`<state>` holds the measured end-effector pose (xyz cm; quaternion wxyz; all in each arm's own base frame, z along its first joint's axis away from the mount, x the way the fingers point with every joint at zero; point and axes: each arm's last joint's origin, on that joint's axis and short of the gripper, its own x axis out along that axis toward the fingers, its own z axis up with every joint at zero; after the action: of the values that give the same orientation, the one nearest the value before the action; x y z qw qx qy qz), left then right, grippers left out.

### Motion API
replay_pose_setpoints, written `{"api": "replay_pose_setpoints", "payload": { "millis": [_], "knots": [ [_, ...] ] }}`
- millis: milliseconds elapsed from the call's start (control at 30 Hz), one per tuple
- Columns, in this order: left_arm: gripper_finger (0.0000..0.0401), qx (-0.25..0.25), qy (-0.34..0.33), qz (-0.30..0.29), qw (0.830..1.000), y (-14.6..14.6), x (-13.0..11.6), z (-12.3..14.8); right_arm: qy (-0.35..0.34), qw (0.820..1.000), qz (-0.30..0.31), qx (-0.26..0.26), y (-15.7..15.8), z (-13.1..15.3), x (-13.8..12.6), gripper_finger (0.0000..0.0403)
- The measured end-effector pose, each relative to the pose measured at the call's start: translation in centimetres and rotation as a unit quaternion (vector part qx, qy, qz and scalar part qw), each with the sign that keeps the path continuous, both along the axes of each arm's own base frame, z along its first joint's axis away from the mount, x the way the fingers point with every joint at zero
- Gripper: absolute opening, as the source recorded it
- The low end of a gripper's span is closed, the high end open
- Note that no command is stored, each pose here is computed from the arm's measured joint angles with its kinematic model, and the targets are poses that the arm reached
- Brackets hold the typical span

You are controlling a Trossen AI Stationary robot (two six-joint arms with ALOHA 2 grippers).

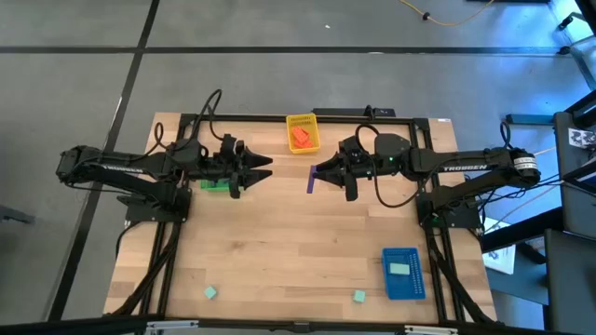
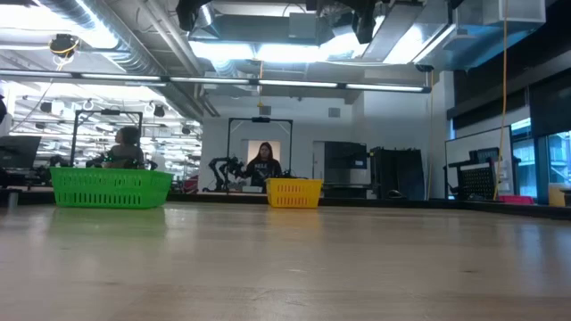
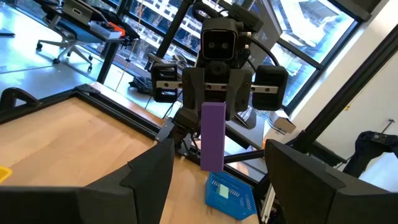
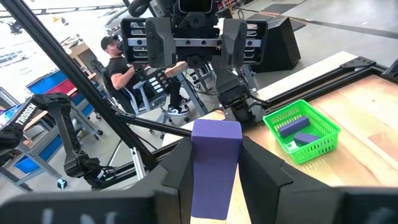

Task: Sort & place blocks by color
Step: Put the violet block into the green bin

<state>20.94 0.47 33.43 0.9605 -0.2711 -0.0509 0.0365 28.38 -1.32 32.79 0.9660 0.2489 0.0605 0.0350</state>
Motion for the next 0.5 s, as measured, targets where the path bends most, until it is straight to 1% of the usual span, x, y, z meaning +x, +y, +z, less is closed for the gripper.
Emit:
{"api": "replay_pose_setpoints", "payload": {
  "millis": [500],
  "knots": [
    [0.0243,0.000,0.000,0.000,1.000,0.00,0.00,0.00,0.000,1.000,0.009,0.001,0.05,0.00,-0.01,0.0100]
  ]
}}
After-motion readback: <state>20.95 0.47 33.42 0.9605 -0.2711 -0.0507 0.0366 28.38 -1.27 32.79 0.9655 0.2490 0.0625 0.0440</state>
